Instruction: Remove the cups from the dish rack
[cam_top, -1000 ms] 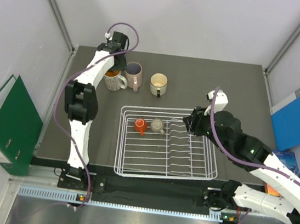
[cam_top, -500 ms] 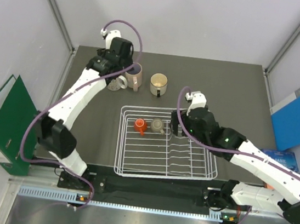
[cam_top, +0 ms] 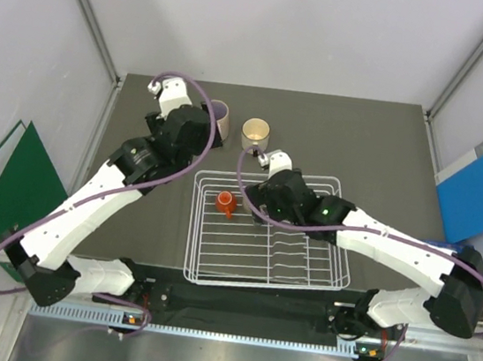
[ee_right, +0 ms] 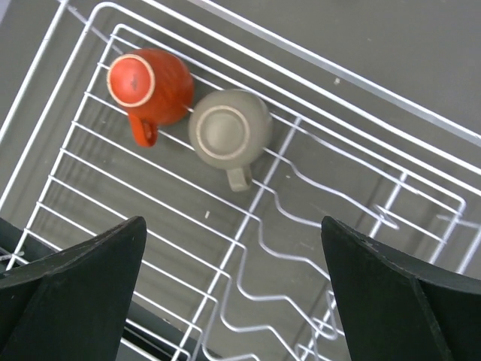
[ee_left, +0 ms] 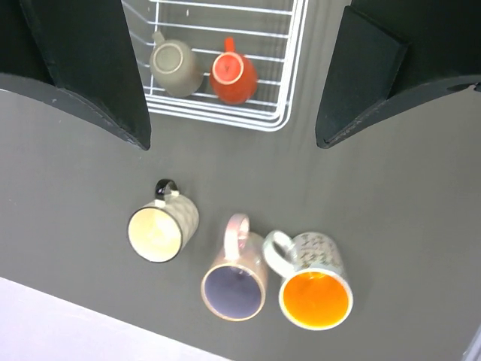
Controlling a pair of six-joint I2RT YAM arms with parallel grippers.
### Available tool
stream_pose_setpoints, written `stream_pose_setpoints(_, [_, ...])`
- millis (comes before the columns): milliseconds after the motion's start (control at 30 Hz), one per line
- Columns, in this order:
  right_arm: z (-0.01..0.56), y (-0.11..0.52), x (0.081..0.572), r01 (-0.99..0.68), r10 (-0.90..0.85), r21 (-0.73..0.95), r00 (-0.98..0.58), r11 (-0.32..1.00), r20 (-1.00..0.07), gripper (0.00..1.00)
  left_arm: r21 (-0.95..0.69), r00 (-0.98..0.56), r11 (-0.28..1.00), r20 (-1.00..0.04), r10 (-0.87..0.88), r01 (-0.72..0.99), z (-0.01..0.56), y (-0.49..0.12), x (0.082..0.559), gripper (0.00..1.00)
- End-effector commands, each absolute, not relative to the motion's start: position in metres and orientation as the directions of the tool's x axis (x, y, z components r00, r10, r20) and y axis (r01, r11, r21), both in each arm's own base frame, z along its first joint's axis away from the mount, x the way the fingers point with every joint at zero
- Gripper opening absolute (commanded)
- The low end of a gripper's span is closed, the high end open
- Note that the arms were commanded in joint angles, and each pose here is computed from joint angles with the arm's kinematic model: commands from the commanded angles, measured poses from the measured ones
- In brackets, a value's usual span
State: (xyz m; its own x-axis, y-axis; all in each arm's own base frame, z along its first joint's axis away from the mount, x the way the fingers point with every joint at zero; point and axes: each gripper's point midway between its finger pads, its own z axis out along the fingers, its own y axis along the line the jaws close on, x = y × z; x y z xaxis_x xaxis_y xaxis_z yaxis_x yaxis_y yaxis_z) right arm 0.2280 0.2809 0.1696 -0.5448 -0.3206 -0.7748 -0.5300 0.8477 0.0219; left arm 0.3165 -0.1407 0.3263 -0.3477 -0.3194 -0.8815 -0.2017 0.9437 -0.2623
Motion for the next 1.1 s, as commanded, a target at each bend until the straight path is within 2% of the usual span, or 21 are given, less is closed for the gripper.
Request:
stream_pose_setpoints(0, [0.195, 0.316, 0.232, -0.577, -0.289, 0.055, -0.486, 0.815, -0.825, 1.0, -0.272, -0.324, 0.928, -0.88, -0.347, -0.255, 0.322, -0.121, 0.301, 0.96])
stream_pose_setpoints(300, [0.174, 0.339, 0.241, -0.577, -0.319, 0.039, -0.505, 0.816, -0.802, 0.99, -0.292, -0.351, 0.928, -0.865, -0.36, -0.232, 0.311, -0.121, 0.29, 0.97])
stream_pose_setpoints(467, [0.21, 0.317, 0.257, -0.471, -0.213, 0.025, -0.447, 0.882, -0.869, 0.99, -0.307, -0.395, 0.93, -0.843, -0.365, -0.203, 0.295, -0.131, 0.287, 0.95])
stream_pose_setpoints(567, [0.222, 0.302, 0.262, -0.431, -0.213, -0.011, -0.423, 0.902, -0.881, 1.0, -0.297, -0.445, 0.934, -0.822, -0.355, -0.196, 0.273, -0.14, 0.279, 0.95])
stream_pose_setpoints(767, [0.213, 0.332, 0.241, -0.586, -0.3, -0.012, -0.396, 0.81, -0.868, 0.97, -0.286, -0.424, 0.919, -0.822, -0.38, -0.271, 0.258, -0.128, 0.266, 0.96])
stream_pose_setpoints(1067, [0.191, 0.394, 0.237, -0.679, -0.395, -0.035, -0.383, 0.733, -0.835, 0.96, -0.275, -0.375, 0.91, -0.844, -0.383, -0.309, 0.277, -0.108, 0.259, 0.96])
